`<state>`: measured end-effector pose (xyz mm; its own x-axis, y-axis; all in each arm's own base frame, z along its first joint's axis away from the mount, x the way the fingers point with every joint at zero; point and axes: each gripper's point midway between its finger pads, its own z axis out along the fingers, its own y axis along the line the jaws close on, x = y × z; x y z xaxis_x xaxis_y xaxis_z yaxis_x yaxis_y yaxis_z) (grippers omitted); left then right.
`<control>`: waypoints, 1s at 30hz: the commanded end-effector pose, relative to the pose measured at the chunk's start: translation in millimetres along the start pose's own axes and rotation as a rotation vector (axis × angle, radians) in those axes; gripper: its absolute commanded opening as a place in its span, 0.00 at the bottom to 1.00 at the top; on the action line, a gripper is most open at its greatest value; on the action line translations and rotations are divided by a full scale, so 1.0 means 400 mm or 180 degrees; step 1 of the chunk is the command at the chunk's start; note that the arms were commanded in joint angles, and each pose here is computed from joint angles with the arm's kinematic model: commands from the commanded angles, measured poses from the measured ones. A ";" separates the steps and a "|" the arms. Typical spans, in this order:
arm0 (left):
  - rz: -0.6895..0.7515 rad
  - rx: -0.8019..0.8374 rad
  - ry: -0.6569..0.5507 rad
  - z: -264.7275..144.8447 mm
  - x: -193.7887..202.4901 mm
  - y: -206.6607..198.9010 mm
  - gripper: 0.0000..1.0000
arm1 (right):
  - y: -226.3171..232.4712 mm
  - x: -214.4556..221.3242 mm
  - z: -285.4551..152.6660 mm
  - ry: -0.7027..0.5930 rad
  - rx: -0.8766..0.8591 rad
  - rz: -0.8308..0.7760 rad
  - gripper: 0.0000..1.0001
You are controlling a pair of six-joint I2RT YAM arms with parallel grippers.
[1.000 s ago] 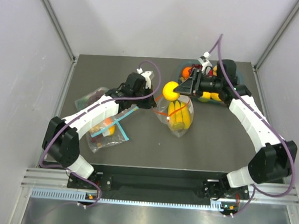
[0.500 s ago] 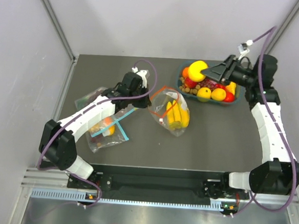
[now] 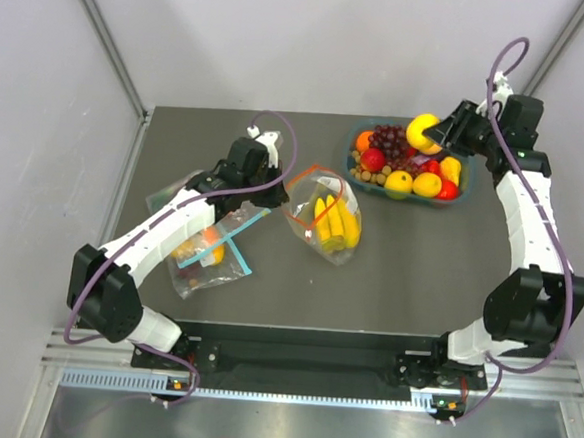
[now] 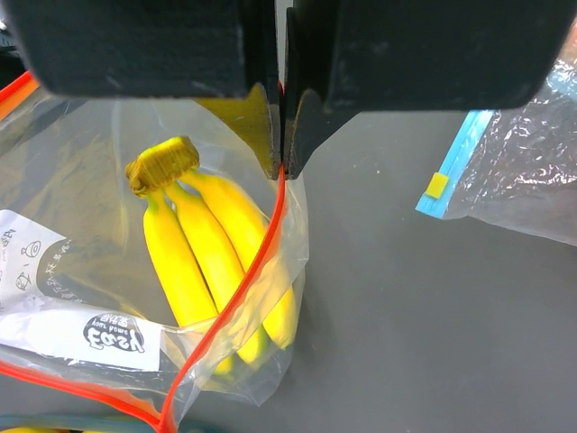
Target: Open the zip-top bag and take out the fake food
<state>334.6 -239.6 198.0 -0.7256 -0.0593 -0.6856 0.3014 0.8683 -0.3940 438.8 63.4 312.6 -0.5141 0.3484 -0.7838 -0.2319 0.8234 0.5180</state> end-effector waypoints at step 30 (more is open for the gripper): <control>0.0088 0.0013 0.0024 0.022 -0.031 0.004 0.00 | -0.317 0.049 0.164 0.0363 0.1131 -0.0438 0.84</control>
<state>340.6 -240.0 184.5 -0.7488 -0.0311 -0.6621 0.2989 0.8757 -0.3792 497.0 -0.2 177.4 -0.6676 0.1920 -0.7193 0.0056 0.9674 0.2531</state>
